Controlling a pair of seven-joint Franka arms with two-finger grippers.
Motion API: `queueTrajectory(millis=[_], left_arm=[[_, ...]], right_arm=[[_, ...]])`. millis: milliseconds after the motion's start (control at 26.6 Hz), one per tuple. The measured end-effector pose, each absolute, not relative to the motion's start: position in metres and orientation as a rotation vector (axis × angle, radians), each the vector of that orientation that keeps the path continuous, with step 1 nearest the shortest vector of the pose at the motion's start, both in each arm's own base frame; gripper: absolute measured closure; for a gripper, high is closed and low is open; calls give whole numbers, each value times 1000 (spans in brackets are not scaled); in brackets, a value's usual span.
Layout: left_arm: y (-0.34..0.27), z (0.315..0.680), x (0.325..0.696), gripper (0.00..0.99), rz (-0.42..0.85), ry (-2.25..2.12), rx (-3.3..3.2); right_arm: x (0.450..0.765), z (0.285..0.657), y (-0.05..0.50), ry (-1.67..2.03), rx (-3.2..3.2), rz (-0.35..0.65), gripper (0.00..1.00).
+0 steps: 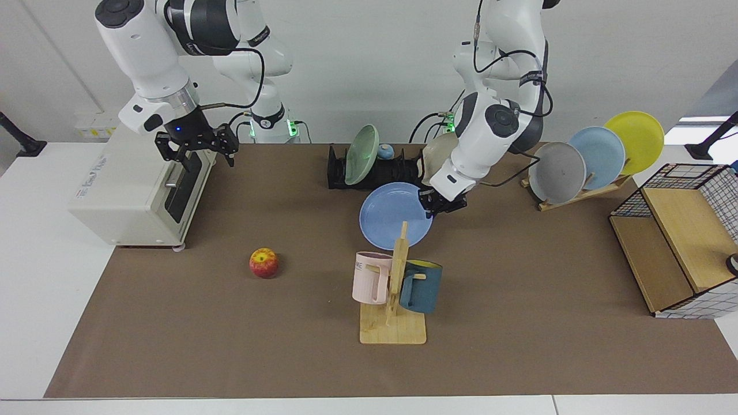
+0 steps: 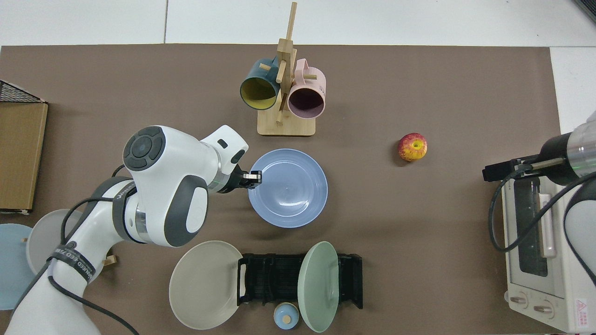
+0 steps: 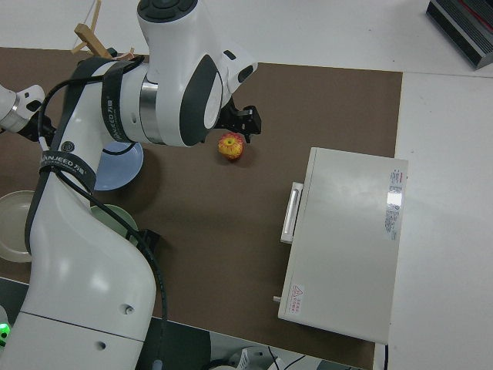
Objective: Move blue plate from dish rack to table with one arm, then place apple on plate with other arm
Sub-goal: 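Lower the blue plate onto the table and open the left gripper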
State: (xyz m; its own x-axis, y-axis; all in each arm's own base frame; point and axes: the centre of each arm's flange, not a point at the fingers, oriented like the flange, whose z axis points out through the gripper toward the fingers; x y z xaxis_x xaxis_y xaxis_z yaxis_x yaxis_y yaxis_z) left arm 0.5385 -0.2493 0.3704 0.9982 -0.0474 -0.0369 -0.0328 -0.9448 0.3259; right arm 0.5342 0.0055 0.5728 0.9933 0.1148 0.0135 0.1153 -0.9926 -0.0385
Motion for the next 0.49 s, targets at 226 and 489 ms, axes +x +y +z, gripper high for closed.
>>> queueTrajectory(millis=[226, 489], left_arm=[[-252, 354, 531, 934, -11, -76, 2786], [-258, 339, 521, 934, 75, -159, 2791]], right_arm=[[534, 573, 6, -179, -3097, -17, 0], [534, 573, 6, -179, -3097, -17, 0]])
